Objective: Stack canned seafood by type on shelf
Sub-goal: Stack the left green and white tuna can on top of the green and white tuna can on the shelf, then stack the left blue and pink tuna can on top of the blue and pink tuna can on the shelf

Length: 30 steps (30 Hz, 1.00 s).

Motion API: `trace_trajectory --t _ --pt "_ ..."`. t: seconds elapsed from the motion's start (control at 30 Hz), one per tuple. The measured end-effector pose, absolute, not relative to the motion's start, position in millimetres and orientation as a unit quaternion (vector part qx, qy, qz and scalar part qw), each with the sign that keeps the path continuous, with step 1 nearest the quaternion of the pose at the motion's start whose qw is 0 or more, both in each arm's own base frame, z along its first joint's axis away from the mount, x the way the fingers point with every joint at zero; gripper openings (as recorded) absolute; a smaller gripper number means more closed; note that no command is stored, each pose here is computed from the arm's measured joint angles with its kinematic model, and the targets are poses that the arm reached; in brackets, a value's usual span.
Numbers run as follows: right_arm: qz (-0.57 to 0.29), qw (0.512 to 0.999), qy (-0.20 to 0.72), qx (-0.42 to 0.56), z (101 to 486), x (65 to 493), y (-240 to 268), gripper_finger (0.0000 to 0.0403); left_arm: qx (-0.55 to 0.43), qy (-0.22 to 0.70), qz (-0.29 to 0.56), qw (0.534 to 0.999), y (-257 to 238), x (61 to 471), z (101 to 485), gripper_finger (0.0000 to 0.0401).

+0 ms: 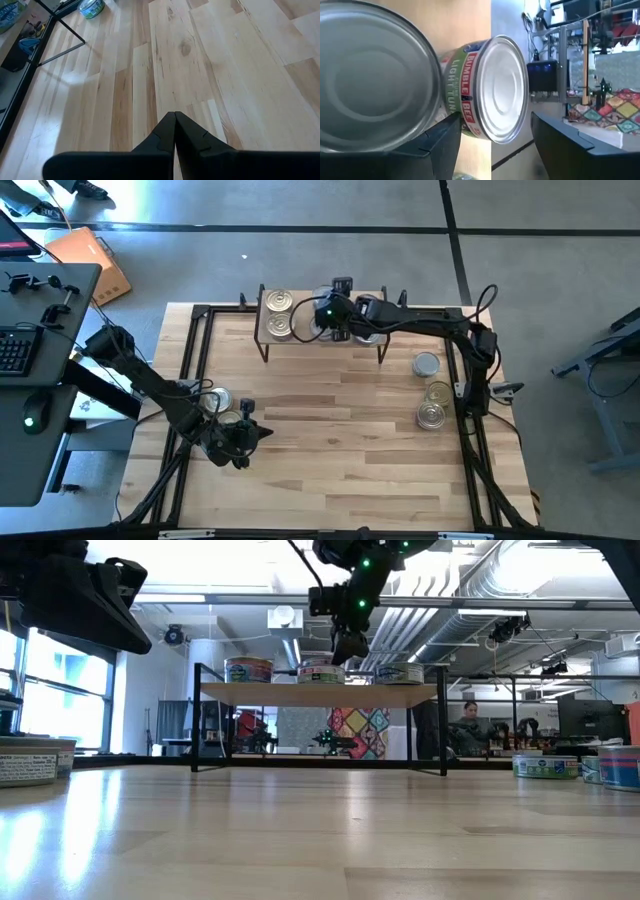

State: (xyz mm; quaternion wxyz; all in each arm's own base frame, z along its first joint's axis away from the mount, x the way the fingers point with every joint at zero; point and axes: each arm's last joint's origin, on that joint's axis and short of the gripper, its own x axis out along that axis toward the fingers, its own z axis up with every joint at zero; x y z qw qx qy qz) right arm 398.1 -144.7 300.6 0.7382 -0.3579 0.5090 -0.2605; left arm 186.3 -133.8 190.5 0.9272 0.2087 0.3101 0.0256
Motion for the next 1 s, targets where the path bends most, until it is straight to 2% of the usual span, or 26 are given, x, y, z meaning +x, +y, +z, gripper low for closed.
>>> trace_trajectory --t 0.47,0.63,0.8,1.0 --pt "-0.275 0.738 0.498 -0.364 312.8 395.9 -125.5 0.0231 0.208 0.310 0.026 0.927 -133.8 186.4 190.6 0.0000" --pt "-0.261 0.796 0.454 -0.305 331.4 388.8 -92.3 0.0231 0.206 0.309 0.026 0.928 -133.9 186.4 190.6 0.0000" --pt "-0.174 0.862 0.425 -0.214 336.6 386.3 -54.8 0.0231 0.201 0.310 0.028 0.929 -133.8 186.3 190.5 0.0000" --pt "-0.070 0.894 0.398 -0.191 321.0 393.4 1.7 0.0231 0.202 0.311 0.028 0.928 -133.6 186.1 190.3 0.0000"
